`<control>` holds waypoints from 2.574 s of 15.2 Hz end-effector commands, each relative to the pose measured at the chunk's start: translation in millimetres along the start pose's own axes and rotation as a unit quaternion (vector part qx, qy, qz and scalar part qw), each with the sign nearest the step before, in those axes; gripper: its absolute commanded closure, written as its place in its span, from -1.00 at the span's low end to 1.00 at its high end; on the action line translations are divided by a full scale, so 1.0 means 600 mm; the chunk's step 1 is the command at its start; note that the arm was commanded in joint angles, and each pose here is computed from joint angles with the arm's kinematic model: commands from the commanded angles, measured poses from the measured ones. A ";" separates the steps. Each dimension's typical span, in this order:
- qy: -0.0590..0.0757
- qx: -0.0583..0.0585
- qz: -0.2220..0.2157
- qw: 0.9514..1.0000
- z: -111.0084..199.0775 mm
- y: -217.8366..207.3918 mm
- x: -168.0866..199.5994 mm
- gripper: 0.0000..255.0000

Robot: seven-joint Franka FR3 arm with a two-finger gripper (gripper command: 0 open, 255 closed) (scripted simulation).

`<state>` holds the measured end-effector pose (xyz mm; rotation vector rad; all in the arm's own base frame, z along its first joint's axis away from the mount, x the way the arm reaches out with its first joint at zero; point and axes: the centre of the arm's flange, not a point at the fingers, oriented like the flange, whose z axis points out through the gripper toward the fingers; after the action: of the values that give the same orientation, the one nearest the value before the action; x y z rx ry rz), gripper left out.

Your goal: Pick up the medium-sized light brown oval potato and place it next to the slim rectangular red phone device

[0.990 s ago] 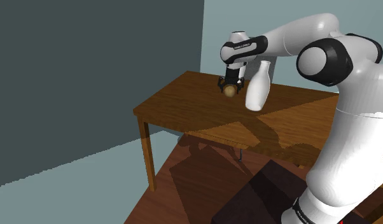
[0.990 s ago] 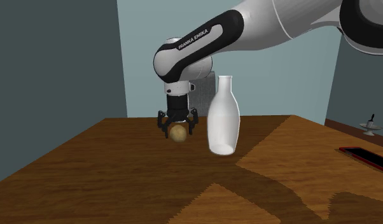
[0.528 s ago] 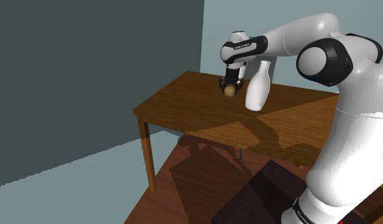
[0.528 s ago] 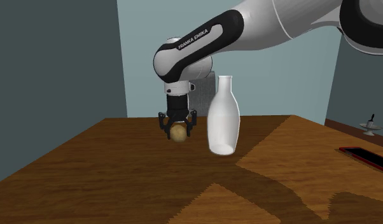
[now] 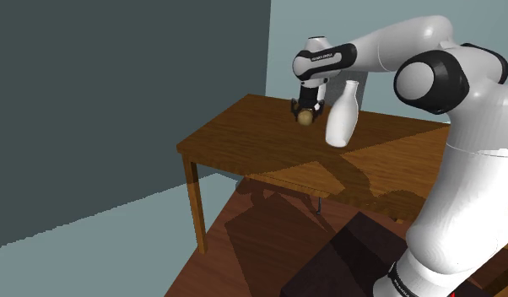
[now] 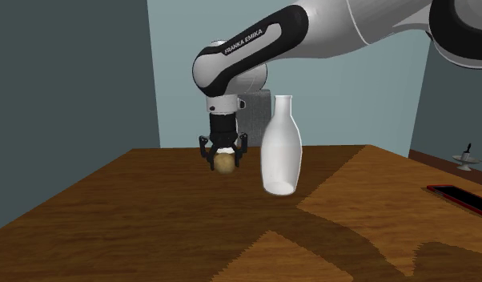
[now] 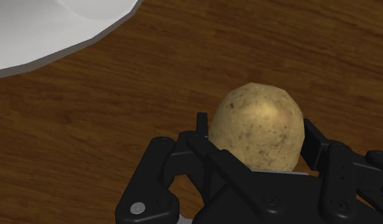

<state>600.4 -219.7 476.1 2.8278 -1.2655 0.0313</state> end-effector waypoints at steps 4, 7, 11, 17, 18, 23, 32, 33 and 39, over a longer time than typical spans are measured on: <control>0.000 0.000 0.000 1.000 -0.043 0.002 0.001 1.00; 0.000 0.000 0.000 1.000 -0.069 0.003 0.002 1.00; 0.000 0.000 0.000 1.000 -0.105 0.004 0.003 1.00; 0.000 0.000 0.000 1.000 -0.157 0.005 0.005 1.00; 0.000 0.000 0.000 1.000 -0.166 0.006 0.005 1.00; 0.000 0.000 0.000 1.000 -0.192 0.042 -0.020 1.00; 0.000 0.000 0.000 1.000 -0.192 0.202 -0.136 1.00; 0.000 0.000 0.000 1.000 -0.191 0.220 -0.149 1.00; 0.000 0.000 0.000 1.000 -0.191 0.327 -0.227 1.00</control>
<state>374.9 -243.1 590.9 2.8270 -1.2671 0.0315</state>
